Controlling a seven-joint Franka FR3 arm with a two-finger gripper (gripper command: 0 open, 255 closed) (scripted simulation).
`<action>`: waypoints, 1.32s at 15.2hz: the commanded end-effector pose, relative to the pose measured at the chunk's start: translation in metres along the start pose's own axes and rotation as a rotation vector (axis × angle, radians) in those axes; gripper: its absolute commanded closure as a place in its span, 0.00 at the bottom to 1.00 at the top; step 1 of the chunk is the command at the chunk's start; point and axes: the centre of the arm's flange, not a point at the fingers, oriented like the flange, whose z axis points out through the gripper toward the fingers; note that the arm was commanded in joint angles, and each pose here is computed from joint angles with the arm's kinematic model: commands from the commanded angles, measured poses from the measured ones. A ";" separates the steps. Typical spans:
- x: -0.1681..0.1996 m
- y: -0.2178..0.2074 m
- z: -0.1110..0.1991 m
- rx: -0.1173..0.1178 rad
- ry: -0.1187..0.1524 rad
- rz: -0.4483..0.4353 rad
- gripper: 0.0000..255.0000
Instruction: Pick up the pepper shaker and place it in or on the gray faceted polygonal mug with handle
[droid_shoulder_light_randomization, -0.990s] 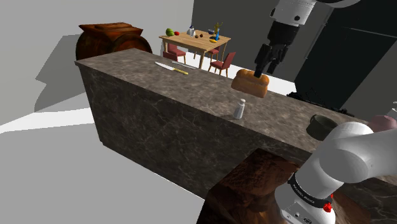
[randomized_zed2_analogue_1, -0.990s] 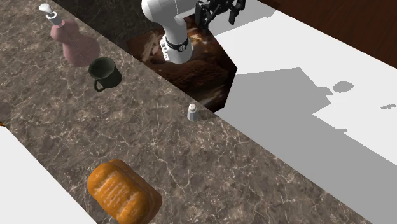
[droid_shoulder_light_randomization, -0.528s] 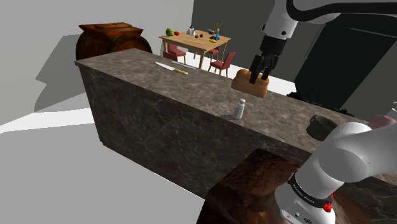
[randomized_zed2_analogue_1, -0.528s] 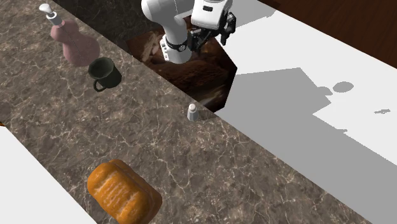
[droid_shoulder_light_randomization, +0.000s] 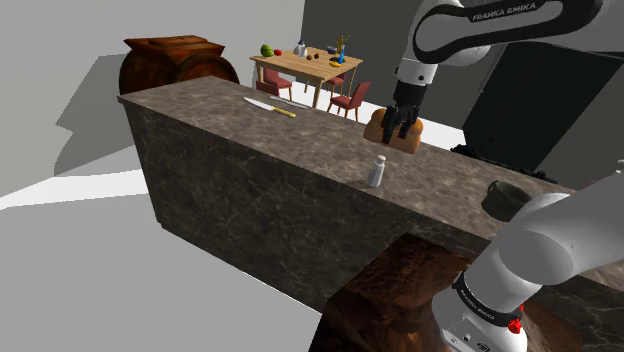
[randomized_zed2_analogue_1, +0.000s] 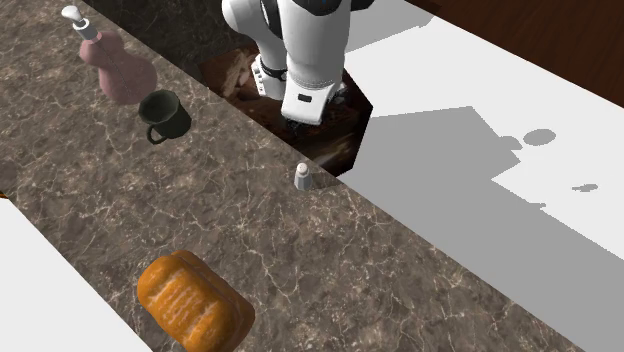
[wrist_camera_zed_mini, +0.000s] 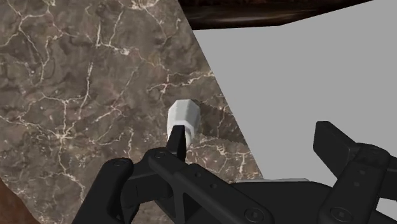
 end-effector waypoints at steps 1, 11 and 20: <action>0.015 0.019 0.017 0.007 -0.017 -0.003 0.00; 0.055 0.070 0.088 0.030 -0.070 -0.010 0.00; 0.054 0.070 0.112 0.030 -0.070 -0.010 0.00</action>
